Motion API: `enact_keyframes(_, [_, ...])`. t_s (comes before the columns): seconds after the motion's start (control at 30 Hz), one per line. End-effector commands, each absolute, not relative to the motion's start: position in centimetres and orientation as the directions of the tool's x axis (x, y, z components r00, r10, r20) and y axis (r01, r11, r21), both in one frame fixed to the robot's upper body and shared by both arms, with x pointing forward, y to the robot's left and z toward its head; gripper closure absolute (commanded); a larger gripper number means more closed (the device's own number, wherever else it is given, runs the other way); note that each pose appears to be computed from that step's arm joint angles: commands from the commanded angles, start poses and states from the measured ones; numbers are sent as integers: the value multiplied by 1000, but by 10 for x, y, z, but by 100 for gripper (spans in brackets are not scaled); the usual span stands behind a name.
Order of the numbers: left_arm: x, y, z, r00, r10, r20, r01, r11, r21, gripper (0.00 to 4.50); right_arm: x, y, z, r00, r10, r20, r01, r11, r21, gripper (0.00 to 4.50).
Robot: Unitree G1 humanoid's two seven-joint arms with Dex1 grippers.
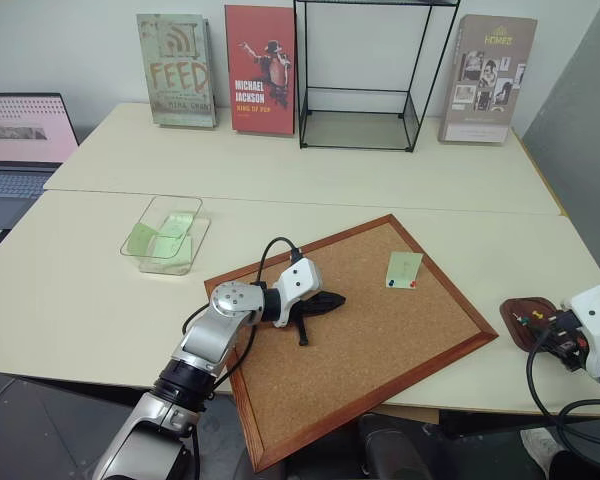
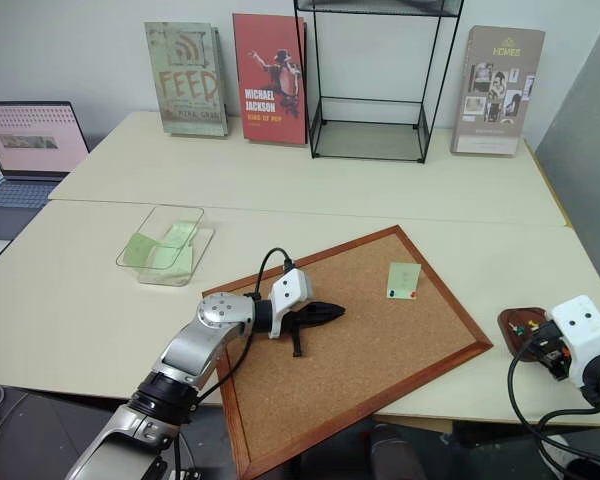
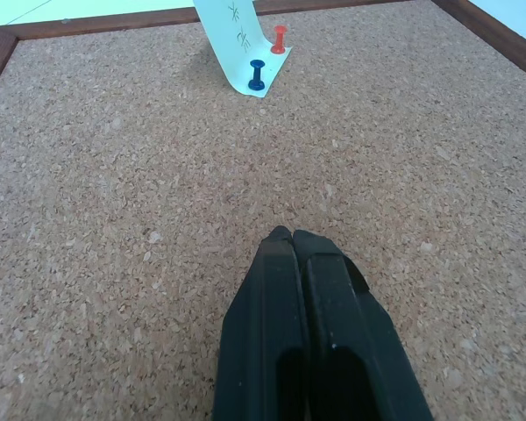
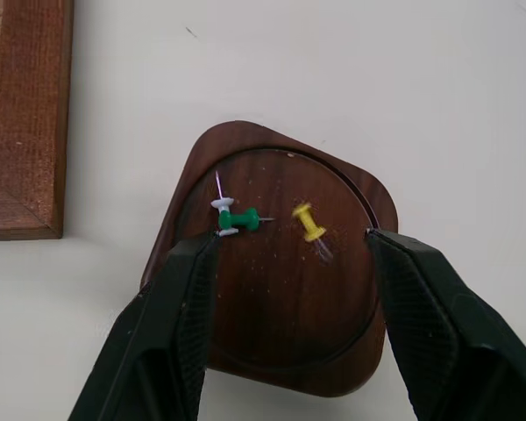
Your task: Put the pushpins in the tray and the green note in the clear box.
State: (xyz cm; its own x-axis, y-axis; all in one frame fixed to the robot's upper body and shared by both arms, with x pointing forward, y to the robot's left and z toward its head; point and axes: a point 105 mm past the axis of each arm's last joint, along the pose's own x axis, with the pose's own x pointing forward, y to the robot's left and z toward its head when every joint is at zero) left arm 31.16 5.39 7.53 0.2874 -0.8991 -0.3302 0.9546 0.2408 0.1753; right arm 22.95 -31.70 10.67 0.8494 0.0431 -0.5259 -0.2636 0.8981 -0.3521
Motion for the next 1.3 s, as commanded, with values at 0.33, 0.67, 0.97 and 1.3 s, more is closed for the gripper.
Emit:
enact_keyframes(0.33, [308, 51, 65, 258, -896, -360, 964, 216, 153, 450, 247, -243, 157, 883, 376, -282, -445, 862, -243, 168])
enact_keyframes(0.67, [311, 49, 66, 261, -895, -361, 963, 215, 163, 450, 293, -185, 122, 906, 373, -199, -407, 897, -170, 168])
enact_keyframes(0.97, [311, 51, 67, 271, -892, -361, 960, 224, 168, 450, 299, -166, 107, 914, 354, -196, -390, 901, -189, 168])
enact_keyframes(1.3, [313, 52, 68, 275, -891, -362, 959, 226, 173, 450, 304, -167, 99, 925, 319, -205, -357, 916, -185, 294])
